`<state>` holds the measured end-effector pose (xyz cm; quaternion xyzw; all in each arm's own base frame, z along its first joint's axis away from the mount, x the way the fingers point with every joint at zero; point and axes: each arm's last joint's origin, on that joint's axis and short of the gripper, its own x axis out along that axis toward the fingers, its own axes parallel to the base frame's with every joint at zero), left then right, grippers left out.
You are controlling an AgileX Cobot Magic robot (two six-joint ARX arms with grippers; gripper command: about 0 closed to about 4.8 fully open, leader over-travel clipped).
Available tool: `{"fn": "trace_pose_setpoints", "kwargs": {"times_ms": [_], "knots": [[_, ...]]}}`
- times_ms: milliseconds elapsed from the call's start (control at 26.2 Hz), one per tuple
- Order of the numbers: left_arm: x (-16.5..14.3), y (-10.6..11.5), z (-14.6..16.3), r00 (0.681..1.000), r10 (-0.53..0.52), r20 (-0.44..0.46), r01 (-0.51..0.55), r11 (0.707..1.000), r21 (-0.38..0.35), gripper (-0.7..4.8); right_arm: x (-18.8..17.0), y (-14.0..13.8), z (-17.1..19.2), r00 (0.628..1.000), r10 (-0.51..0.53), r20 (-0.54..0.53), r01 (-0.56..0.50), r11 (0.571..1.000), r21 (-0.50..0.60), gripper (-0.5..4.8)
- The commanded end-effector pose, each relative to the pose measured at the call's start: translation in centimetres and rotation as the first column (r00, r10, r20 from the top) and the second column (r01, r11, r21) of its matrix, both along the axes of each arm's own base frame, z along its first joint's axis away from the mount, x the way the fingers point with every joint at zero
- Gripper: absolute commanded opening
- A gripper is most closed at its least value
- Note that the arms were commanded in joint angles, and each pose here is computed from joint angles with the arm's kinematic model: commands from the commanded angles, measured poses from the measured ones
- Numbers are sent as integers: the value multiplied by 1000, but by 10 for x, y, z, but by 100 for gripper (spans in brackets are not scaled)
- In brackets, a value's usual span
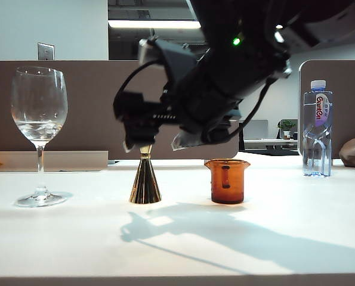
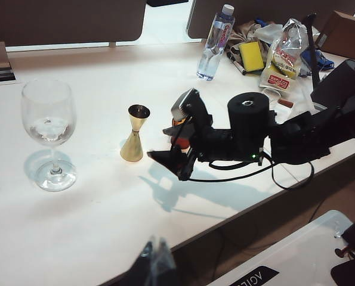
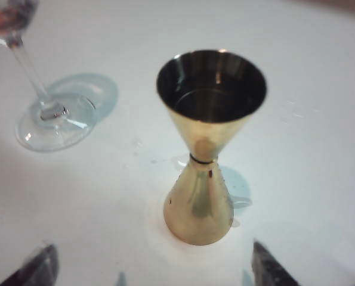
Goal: Pick up the small amber measuring cup and pour the water in it into the jigger, then pick up the jigger and pour the water in it into the wine glass.
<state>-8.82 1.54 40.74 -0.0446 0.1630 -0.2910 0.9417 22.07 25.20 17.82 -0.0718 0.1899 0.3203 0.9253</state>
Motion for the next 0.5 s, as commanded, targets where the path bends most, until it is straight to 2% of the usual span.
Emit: {"fn": "trace_pose_setpoints", "kwargs": {"times_ms": [38,382,497], "knots": [[-1,0,0,1000,-3,-3,3,1000,0,-2,6,7,0,999,25,38,-23,999,-33,417],[-1,0,0,1000,-3,-3,3,1000,0,-2,26,19,-9,997,-33,66,35,999,-22,417],[-1,0,0,1000,-3,-3,3,1000,0,-2,37,22,-5,995,-62,73,61,998,13,416]]}}
